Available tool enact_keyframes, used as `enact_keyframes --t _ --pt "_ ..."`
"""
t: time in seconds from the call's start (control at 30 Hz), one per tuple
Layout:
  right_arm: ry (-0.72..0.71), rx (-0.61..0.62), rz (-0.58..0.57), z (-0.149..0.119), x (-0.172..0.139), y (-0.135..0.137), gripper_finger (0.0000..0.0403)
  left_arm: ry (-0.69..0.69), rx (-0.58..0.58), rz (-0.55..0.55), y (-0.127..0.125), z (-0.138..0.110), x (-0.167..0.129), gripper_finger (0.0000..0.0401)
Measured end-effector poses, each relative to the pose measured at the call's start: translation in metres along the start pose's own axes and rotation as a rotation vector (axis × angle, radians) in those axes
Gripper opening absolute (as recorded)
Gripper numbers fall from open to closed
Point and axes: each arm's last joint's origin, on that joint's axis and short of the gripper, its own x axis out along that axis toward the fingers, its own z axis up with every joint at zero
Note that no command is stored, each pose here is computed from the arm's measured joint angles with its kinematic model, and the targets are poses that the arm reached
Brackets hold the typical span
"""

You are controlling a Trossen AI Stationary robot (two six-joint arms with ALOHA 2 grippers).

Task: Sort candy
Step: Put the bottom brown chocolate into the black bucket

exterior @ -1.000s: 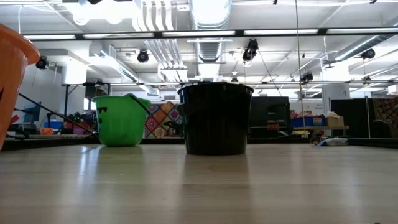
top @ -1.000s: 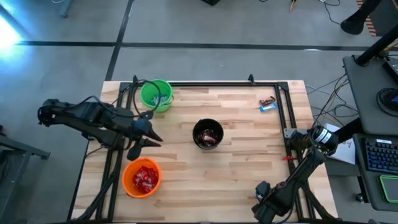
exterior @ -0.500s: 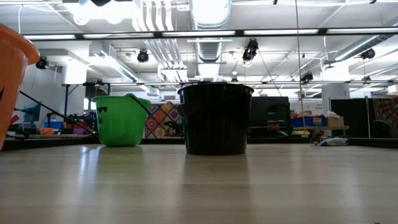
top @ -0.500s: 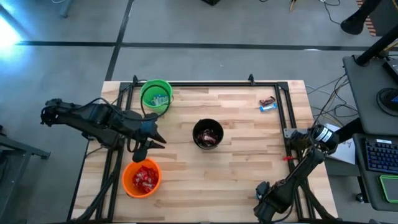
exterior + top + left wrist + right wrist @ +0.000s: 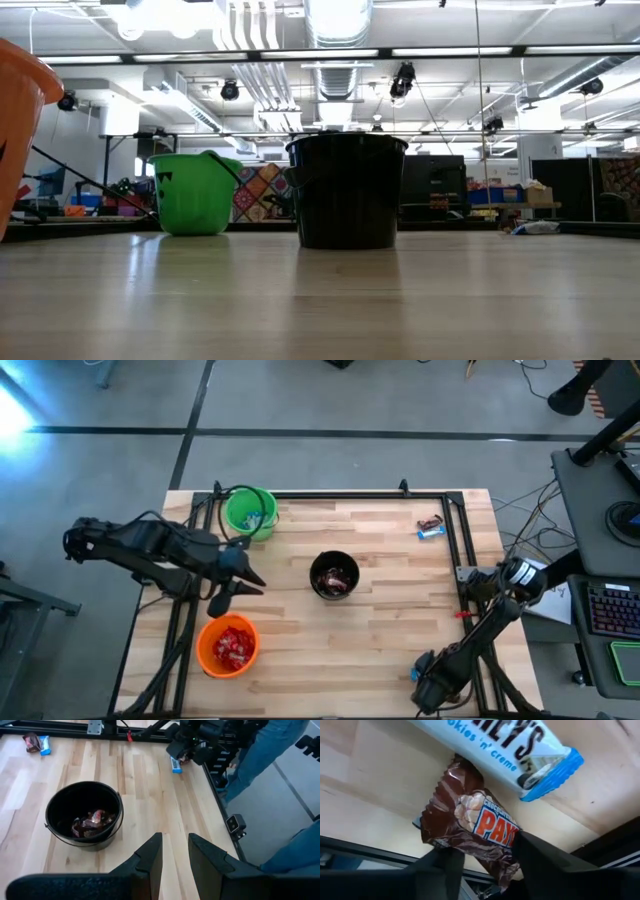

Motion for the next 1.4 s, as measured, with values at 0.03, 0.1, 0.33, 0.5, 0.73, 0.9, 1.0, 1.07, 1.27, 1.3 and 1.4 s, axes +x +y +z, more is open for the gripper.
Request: enact_keyframes --t 0.03,0.1,0.33,0.5,0.73,0.9,1.0,1.07,1.27,1.3,1.4 --pt "-0.004 0.008 0.002 0.0 0.0 -0.002 0.015 0.001 0.0 0.0 0.0 0.001 -0.001 0.0076" --pt "-0.008 0.023 0.008 0.0 -0.002 -0.003 0.0117 0.009 0.008 0.002 0.0 0.0 -0.002 0.0076" --pt "-0.019 0.067 0.029 -0.003 -0.01 -0.006 0.0026 0.044 0.014 0.011 0.001 -0.003 -0.001 0.0076" --pt "-0.031 0.062 0.063 -0.007 -0.017 -0.001 0.0015 0.07 0.016 0.079 0.003 -0.006 -0.002 0.0076" --pt "-0.022 0.042 0.117 -0.022 -0.038 0.01 0.0013 0.103 0.029 0.074 0.003 -0.009 -0.002 0.0076" --pt "-0.137 0.029 0.211 -0.035 -0.067 0.018 0.0013 0.118 0.03 0.074 0.004 -0.01 -0.001 0.0076" --pt "-0.23 0.041 0.242 -0.039 -0.085 0.02 0.0013 0.124 0.026 0.075 0.004 -0.01 0.002 0.0076" --pt "-0.279 0.037 0.252 -0.041 -0.097 0.022 0.0013 0.128 0.015 0.077 0.004 -0.01 0.004 0.0076" --pt "-0.381 -0.011 0.254 -0.037 -0.126 0.026 0.0013 0.154 -0.032 0.087 0.004 -0.01 0.012 0.0076" --pt "-0.392 -0.026 0.259 -0.036 -0.13 0.027 0.0013 0.161 -0.035 0.09 0.004 -0.01 0.014 0.0076" --pt "-0.423 -0.069 0.272 -0.028 -0.142 0.031 0.0013 0.172 -0.049 0.117 0.005 -0.01 0.019 0.0081"
